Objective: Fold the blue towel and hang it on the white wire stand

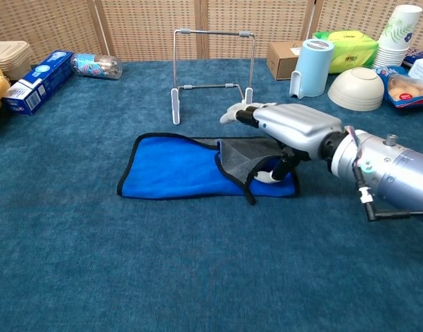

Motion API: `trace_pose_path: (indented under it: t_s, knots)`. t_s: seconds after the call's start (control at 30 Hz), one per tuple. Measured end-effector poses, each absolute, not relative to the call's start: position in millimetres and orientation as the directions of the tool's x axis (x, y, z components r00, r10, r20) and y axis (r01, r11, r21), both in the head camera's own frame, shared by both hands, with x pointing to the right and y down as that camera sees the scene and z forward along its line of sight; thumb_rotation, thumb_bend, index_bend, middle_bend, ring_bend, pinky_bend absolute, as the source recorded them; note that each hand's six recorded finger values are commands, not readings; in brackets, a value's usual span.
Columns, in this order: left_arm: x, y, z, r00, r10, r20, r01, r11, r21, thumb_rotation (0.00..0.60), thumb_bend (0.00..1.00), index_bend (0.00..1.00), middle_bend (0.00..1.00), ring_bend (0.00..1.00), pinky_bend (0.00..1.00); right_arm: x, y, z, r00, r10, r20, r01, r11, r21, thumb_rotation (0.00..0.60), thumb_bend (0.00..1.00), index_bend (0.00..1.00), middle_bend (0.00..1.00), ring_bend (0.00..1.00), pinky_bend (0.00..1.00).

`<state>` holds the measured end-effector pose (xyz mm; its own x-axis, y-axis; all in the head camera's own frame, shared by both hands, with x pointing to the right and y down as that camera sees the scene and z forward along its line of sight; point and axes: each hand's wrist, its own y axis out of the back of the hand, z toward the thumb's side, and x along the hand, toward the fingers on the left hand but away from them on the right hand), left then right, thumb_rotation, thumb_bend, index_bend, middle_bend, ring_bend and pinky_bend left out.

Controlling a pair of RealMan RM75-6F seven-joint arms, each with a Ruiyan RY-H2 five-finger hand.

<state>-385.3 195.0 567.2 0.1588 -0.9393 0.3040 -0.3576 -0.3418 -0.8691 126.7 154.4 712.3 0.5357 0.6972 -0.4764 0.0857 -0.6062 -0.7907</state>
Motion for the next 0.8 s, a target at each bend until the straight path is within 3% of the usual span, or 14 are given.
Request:
trace_pose_path:
  t_s: [0.37,0.8]
  knots:
    - [-381,193,566,0.170,-0.940,0.297,-0.356,-0.340,-0.871,0.600,0.41,0.21,0.08,0.00,0.00,127,164,697,0.541,0.672,-0.506,0.104,-0.650,-0.753,0.600,0.28,0.07,0.02,0.00,0.00]
    - [-385,196,566,0.160,-0.939,0.306,-0.354,-0.344,-0.870,0.600,0.41,0.21,0.07,0.00,0.00,130,153,709,0.494,0.694,-0.523,0.135,-0.656,-0.743,0.600,0.28,0.07,0.02,0.00,0.00]
